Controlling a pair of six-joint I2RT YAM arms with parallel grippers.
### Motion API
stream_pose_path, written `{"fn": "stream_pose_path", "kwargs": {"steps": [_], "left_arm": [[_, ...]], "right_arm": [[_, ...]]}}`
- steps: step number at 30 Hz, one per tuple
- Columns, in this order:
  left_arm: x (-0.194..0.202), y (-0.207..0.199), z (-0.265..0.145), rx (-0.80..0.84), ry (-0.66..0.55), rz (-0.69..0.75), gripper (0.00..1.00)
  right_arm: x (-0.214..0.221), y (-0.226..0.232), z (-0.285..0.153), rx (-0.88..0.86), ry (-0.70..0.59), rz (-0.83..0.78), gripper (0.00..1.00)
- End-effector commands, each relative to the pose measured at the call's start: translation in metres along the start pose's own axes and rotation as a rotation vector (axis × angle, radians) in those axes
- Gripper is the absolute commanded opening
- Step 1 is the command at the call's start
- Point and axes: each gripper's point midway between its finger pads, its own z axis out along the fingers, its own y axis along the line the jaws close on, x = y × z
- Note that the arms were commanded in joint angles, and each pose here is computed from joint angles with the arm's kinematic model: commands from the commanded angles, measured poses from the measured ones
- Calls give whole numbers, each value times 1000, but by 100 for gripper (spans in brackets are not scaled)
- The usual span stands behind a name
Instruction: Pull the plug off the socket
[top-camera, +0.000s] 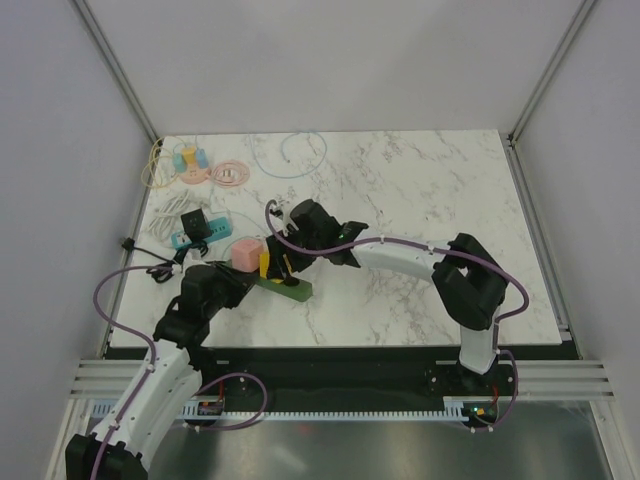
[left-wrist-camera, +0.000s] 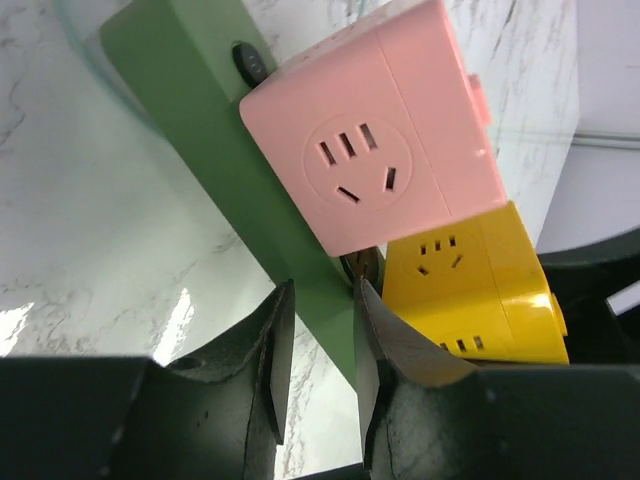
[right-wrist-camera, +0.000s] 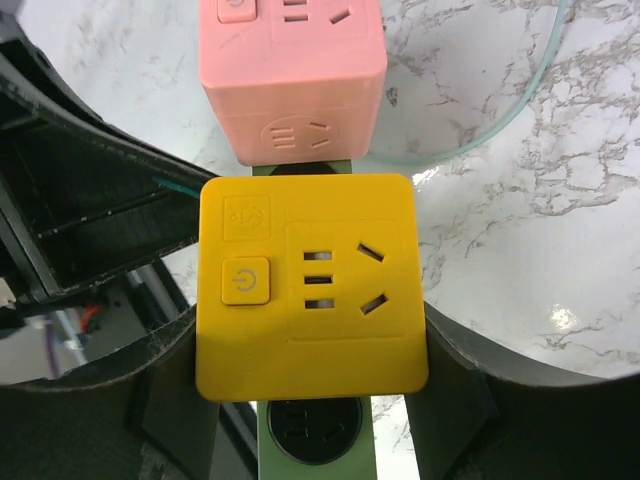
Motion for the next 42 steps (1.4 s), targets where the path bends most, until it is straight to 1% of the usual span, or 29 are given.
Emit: {"fn": "stream_pose_path", "kwargs": {"steps": [1,3,6,8,9,11,13,14,15,17,18,19,21,22,26,29,34,36,42], "left_arm": [[19,52,-4,-174,70,87,2],[20,52,-4,-174,73,85,2],[21,43,-6,-134,88,96,2],[20,29,-10,-74,92,109,2],[19,17,-16,-16,83,113,2],[13,3,-24,40,54,95,2],[8,-8,-34,95,21,64,21],[6,-13,-39,124,8,54,40],[5,-15,-40,133,2,47,48],[4,-20,-43,145,-1,36,60],[3,-20,-42,142,0,35,69],[3,-20,-40,128,3,37,73],[6,-20,-37,121,27,45,76],[8,-18,-32,104,43,44,76],[17,-21,-23,128,96,29,78],[16,-31,-23,174,91,34,78],[12,-37,-30,201,74,47,76],[9,-38,-33,219,47,37,79],[7,-29,-25,163,35,-3,80]], "right_arm": [[-124,-12,-38,-66,-323,147,0],[-127,-7,-38,-96,-318,161,0],[-116,-4,-32,-110,-286,156,0],[-103,-7,-31,-96,-265,143,0],[-96,-9,-29,-98,-272,139,0],[-91,-11,-33,-94,-280,131,0],[-81,-12,-37,-100,-277,126,0],[-73,-14,-36,-101,-271,125,0],[-71,-13,-37,-110,-273,122,0],[-64,-10,-42,-129,-278,121,0],[-63,-9,-43,-134,-281,120,0],[-63,-6,-47,-148,-287,118,0],[-59,-5,-48,-164,-295,133,0],[-60,-2,-50,-175,-301,137,0],[-57,4,-52,-214,-310,158,0],[-54,7,-50,-220,-303,155,0],[-46,6,-47,-218,-287,155,0],[-45,7,-47,-220,-284,156,0],[-41,23,-51,-247,-280,140,0]]}}
